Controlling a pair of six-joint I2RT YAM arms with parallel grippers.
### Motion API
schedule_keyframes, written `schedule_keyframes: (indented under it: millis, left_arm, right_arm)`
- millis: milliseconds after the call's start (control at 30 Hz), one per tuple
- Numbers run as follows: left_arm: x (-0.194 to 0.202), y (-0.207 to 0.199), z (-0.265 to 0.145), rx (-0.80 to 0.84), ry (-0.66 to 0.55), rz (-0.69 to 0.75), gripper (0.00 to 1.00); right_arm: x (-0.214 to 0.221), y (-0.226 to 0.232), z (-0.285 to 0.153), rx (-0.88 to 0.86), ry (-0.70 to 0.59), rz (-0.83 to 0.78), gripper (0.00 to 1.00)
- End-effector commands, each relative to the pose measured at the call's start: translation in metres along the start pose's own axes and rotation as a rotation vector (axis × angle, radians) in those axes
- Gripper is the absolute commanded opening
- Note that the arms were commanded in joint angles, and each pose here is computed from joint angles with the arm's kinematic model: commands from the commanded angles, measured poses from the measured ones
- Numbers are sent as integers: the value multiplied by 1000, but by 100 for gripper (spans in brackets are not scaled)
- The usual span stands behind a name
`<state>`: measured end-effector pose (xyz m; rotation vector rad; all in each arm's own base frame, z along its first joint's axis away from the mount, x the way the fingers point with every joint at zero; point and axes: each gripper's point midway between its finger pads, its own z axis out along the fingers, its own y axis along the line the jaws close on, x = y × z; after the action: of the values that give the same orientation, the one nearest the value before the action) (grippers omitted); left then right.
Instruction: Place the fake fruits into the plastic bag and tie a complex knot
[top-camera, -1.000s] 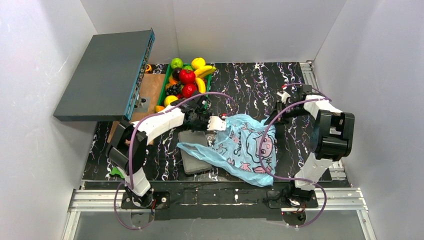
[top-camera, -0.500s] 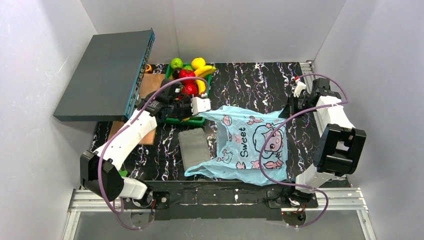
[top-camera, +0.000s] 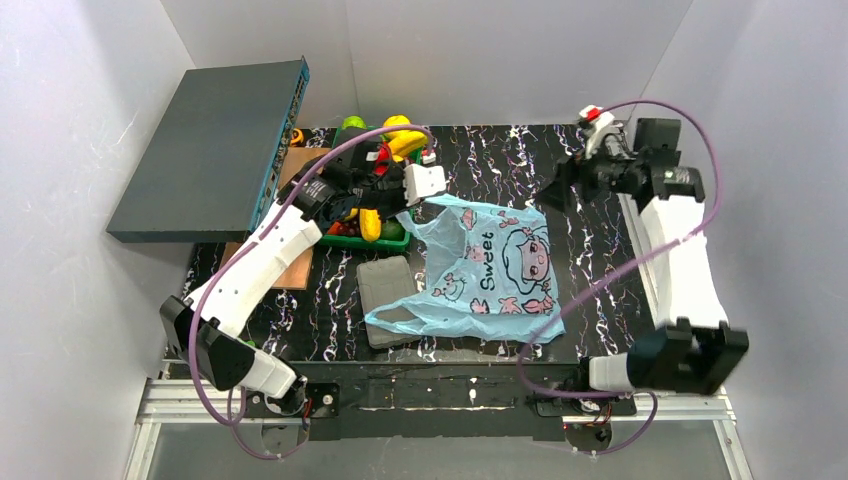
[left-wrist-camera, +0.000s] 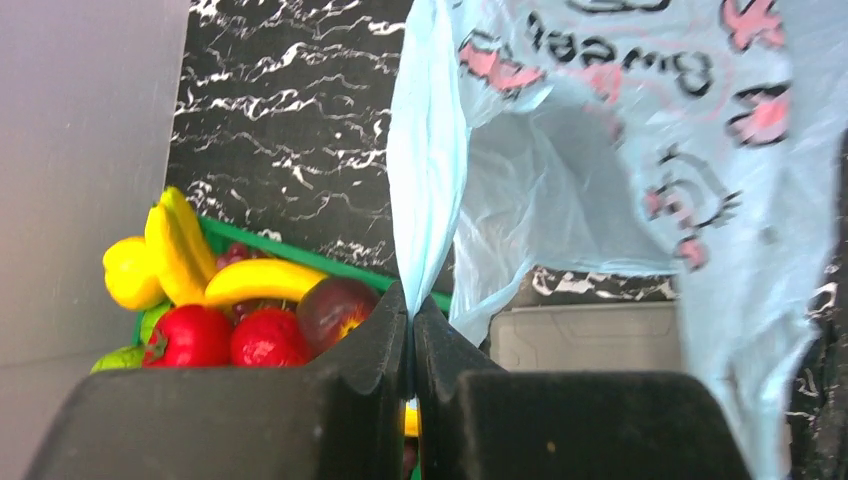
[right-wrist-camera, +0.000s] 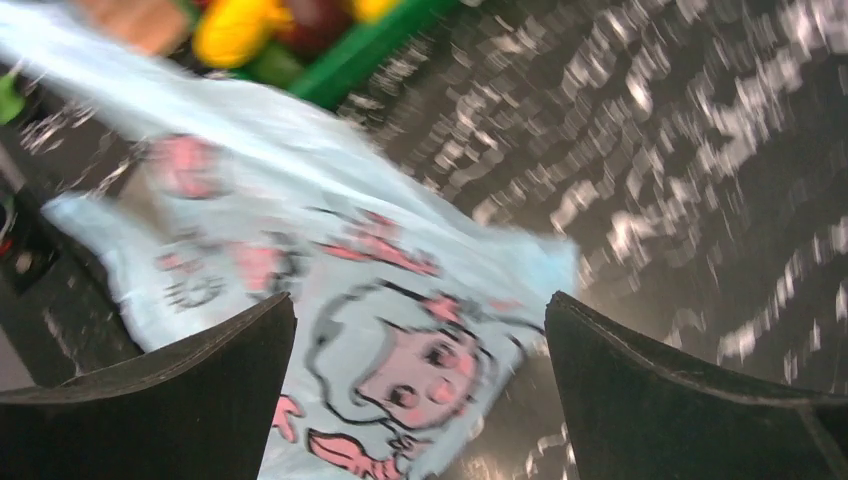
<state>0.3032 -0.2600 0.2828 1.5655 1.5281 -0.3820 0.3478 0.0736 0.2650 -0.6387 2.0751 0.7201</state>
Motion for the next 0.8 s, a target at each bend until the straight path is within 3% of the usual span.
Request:
schedule_keyframes:
  millis: [0, 100, 267, 567, 767]
  left_arm:
    - [-17, -8, -1, 35, 5, -60, 0]
    - [-30, -8, -3, 32, -15, -72, 0]
    - [-49, -13, -8, 48, -56, -85, 0]
    - [-82, -21, -25, 89, -176, -114, 0]
    - [-125, -8, -41, 74, -305, -147, 0]
  right_arm:
    - [-40, 114, -8, -184, -170, -297, 100]
    - [-47, 150, 3, -193, -246, -406, 100]
    - [-63, 180, 32, -200, -350, -443, 100]
    - [-55, 193, 87, -240, -370, -528, 100]
    - [-43, 202, 91, -313, -289, -524, 71]
